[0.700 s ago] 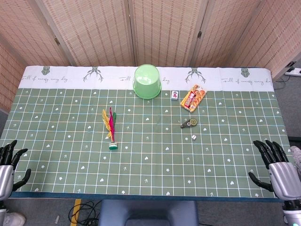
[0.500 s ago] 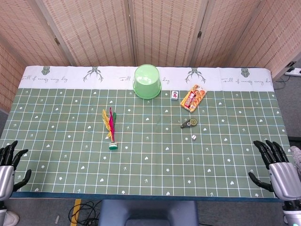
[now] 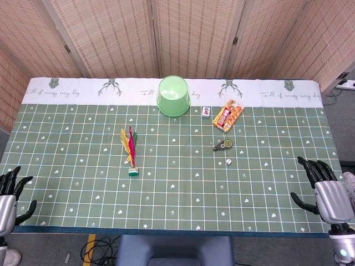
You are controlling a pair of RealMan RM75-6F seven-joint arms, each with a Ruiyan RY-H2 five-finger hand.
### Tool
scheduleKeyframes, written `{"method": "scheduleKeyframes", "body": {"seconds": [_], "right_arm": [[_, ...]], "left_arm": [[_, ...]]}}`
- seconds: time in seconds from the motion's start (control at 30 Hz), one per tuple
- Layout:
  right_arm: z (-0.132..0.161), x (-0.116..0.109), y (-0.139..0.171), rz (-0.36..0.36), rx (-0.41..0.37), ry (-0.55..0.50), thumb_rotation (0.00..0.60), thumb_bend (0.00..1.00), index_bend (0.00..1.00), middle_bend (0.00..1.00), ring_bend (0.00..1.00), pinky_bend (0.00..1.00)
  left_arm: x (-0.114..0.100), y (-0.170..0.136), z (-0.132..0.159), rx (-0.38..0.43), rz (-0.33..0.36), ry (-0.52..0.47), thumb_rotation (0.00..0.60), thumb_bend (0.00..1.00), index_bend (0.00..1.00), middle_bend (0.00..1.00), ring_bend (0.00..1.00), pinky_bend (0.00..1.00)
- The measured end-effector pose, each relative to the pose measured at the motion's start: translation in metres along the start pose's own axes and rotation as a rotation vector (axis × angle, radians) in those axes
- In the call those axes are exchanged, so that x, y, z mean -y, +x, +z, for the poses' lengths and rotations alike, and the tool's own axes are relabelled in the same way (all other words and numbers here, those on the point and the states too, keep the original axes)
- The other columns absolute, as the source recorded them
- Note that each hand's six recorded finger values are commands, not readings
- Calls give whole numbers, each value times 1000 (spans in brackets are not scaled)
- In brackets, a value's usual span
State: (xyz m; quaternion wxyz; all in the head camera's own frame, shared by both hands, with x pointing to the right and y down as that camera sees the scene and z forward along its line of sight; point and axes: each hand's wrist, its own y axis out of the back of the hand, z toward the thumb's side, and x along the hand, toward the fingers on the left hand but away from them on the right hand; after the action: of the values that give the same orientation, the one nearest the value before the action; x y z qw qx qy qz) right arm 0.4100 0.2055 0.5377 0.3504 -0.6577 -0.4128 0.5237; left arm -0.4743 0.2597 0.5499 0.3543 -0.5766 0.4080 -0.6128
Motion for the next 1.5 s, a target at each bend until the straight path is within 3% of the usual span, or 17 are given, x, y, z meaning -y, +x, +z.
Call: {"method": "scheduleKeyframes", "body": {"seconds": [0.2, 0.47, 0.87, 1.17, 1.5], "right_arm": [[8, 17, -33, 37, -20, -4, 600, 211, 116, 600, 711, 763], [34, 55, -82, 166, -61, 57, 600, 211, 150, 825, 919, 973], [68, 114, -148, 300, -67, 145, 600, 211, 311, 901, 986, 1000], [84, 144, -170, 364, -69, 192, 600, 217, 369, 911, 988, 1000], [88, 162, -180, 393, -63, 219, 600, 222, 421, 917, 991, 1000]], "left_arm": [[1, -2, -3, -8, -8, 1, 600, 386, 236, 17, 25, 92], [2, -4, -5, -16, -12, 2, 600, 387, 235, 17, 25, 92], [4, -5, -7, -29, -20, 8, 600, 387, 230, 17, 25, 92], [5, -6, -10, -38, -23, 10, 600, 387, 216, 17, 25, 92], [4, -8, -16, -57, -24, 10, 600, 386, 203, 17, 25, 92]]}}
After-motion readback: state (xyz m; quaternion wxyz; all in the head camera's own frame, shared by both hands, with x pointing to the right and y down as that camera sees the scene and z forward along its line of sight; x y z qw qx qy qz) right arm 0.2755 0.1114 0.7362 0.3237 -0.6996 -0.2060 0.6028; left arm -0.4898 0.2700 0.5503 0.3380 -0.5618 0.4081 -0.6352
